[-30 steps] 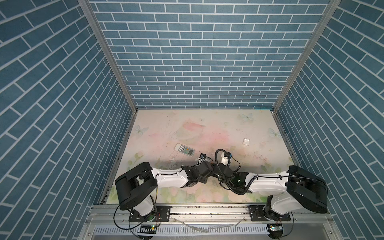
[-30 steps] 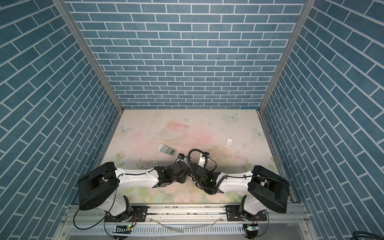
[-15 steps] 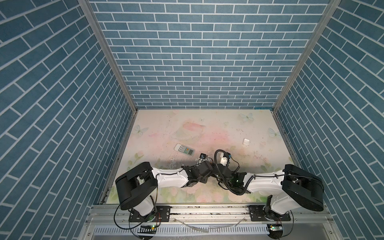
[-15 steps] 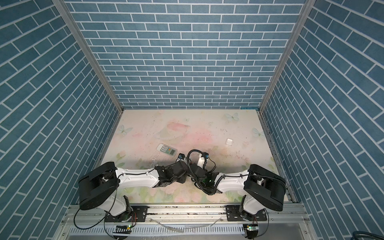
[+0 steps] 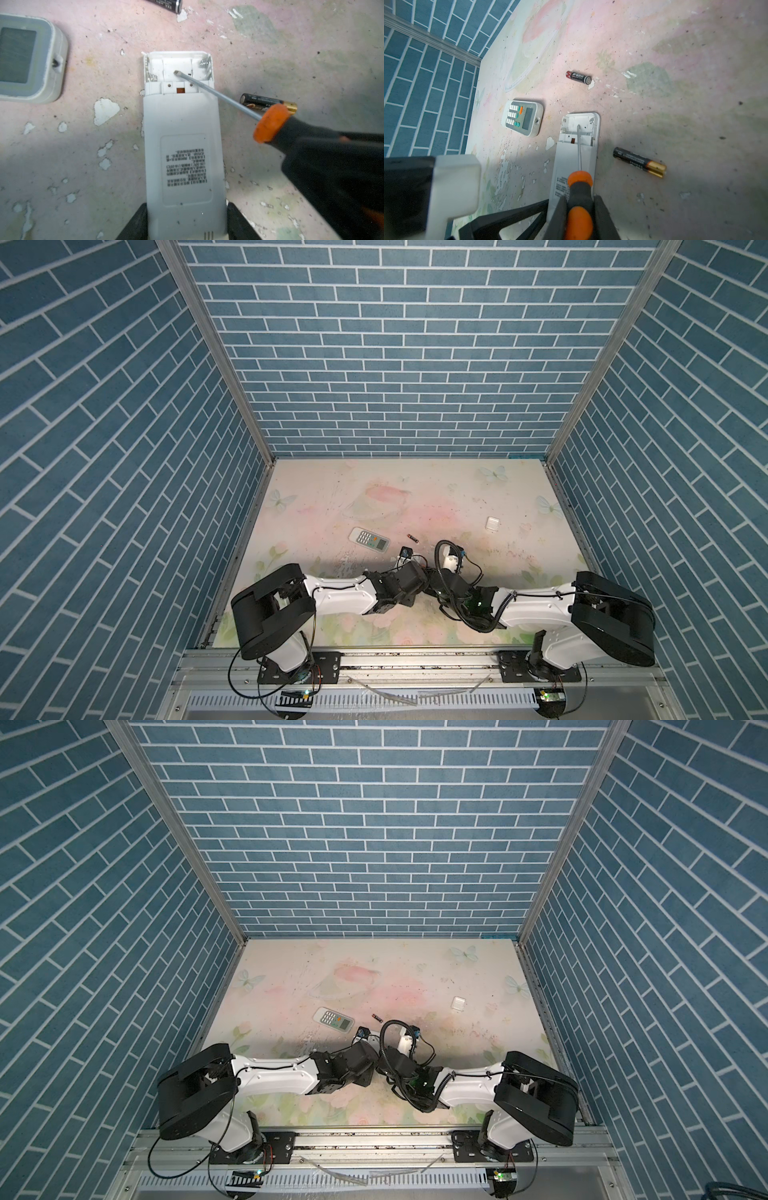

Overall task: Unload the batteries from the remote control
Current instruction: 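Lower the emptied white remote with the left gripper while the right arm draws back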

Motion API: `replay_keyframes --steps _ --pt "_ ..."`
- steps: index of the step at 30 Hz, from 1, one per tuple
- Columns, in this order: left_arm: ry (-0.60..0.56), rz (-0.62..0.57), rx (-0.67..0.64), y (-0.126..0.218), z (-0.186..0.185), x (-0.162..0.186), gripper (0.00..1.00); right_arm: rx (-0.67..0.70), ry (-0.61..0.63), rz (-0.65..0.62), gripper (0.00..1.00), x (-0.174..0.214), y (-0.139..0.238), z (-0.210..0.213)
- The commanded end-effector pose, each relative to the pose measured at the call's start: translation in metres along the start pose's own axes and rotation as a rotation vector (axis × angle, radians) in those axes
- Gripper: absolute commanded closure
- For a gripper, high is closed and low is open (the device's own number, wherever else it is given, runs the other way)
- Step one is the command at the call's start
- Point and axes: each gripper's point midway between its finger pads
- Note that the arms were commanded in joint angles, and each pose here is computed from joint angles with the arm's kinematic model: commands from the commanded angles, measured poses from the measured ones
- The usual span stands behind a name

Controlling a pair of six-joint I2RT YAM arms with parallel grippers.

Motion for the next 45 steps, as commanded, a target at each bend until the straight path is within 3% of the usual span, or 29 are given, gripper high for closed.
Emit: replay_keyframes --steps 1,8,19,29,45 --pt "-0.049 0.397 -0.268 -0.004 0.088 0.103 0.41 0.065 0.044 0.1 1.0 0.023 0.008 -0.026" --pt "-0.046 0.378 -0.284 -0.003 0.089 0.098 0.33 0.102 0.1 0.058 1.0 -0.007 0.043 -0.029" --pt "-0.143 0.381 -0.275 -0.006 0.079 0.084 0.38 0.19 0.104 -0.025 1.0 -0.048 0.09 -0.071" --pt "-0.281 0.416 -0.209 -0.018 0.049 0.061 0.39 0.188 0.093 -0.011 1.0 -0.057 0.088 -0.086" --pt "-0.399 0.477 -0.127 -0.038 0.031 0.028 0.39 0.124 0.047 0.007 1.0 -0.062 0.063 -0.089"
Point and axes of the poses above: each gripper's point midway between its finger pads, its own y axis back along the fingers, its own z axis along the line the jaws close on, x = y × z, and after that the axes turned 15 degrees about y, right-handed
